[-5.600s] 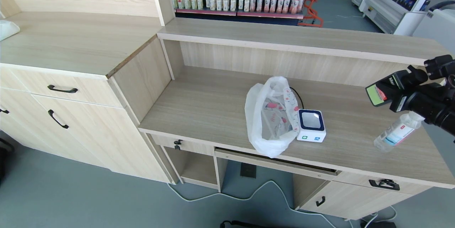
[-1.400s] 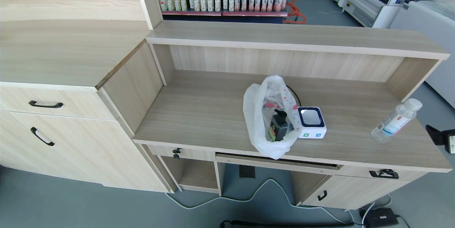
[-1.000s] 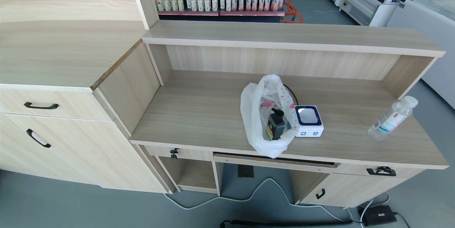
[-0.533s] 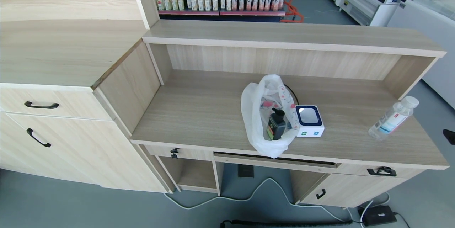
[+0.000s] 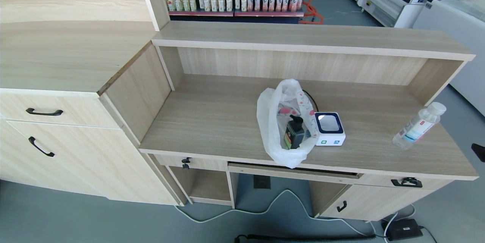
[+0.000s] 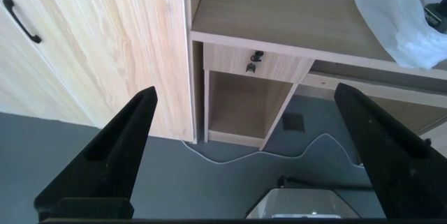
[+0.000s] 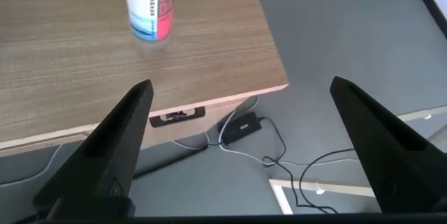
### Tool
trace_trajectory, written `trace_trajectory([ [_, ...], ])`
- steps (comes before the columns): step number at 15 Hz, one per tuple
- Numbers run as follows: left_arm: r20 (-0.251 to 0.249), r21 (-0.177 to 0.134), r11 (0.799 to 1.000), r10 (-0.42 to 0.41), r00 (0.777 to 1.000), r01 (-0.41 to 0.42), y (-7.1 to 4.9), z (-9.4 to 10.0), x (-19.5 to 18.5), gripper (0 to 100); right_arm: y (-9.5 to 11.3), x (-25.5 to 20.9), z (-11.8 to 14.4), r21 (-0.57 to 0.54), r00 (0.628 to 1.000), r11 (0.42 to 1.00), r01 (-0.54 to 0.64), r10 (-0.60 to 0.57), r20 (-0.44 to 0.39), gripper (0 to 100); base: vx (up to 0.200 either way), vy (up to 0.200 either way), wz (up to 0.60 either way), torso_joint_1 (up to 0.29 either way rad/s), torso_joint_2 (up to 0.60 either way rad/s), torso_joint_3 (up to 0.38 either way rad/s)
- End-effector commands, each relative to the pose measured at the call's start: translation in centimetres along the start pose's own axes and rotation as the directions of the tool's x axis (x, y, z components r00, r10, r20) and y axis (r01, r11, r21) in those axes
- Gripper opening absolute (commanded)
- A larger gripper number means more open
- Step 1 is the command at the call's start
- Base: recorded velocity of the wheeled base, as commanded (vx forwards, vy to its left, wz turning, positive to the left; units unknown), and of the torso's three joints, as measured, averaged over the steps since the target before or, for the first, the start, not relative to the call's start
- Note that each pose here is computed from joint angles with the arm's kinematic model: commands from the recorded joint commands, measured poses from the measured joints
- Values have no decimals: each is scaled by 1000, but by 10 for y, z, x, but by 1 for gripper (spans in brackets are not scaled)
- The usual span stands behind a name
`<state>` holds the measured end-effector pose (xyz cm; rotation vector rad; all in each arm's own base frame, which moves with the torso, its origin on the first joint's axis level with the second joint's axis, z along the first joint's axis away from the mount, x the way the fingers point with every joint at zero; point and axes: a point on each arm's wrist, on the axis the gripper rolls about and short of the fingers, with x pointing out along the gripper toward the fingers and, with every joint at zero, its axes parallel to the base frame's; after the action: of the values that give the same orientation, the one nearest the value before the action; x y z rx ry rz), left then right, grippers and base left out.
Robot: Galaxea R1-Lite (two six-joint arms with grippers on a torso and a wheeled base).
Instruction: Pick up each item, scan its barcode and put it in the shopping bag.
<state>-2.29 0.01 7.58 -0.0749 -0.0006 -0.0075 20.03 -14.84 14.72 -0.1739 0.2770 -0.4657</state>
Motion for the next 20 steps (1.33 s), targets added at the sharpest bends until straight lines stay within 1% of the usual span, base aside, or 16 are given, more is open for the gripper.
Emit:
trace_trajectory([
  [1,1,0,1000,4,1000,-4,0,0,0,100,1,-7,6,-3,1000,1000,4,-4,26,100,0,-200,0,2,12,-2],
  [8,2,3,1000,3,1000,-3,0,0,0,100,2,-8,-1,5,1000,1000,25,-25,-5,100,0,-200,0,-1,3,4],
  [11,1,0,1000,0,1000,0,0,0,0,100,8,-7,-4,19,1000,1000,-4,4,-17,100,0,0,0,0,0,0],
  [13,2,0,1000,0,1000,0,0,0,0,100,16,-4,-8,60,999,997,-39,41,-33,100,0,0,0,0,0,0],
  [17,2,0,1000,0,1000,0,0,0,0,100,24,8,-18,51,994,995,-89,92,-67,100,0,0,0,0,0,0],
  [18,2,0,1000,0,1000,0,0,0,0,100,26,14,-19,34,993,995,-96,97,-60,100,0,0,0,0,0,0],
  [20,2,0,1000,0,1000,0,0,0,0,100,27,39,-27,-36,996,996,-84,84,-1,100,0,0,0,0,0,0],
])
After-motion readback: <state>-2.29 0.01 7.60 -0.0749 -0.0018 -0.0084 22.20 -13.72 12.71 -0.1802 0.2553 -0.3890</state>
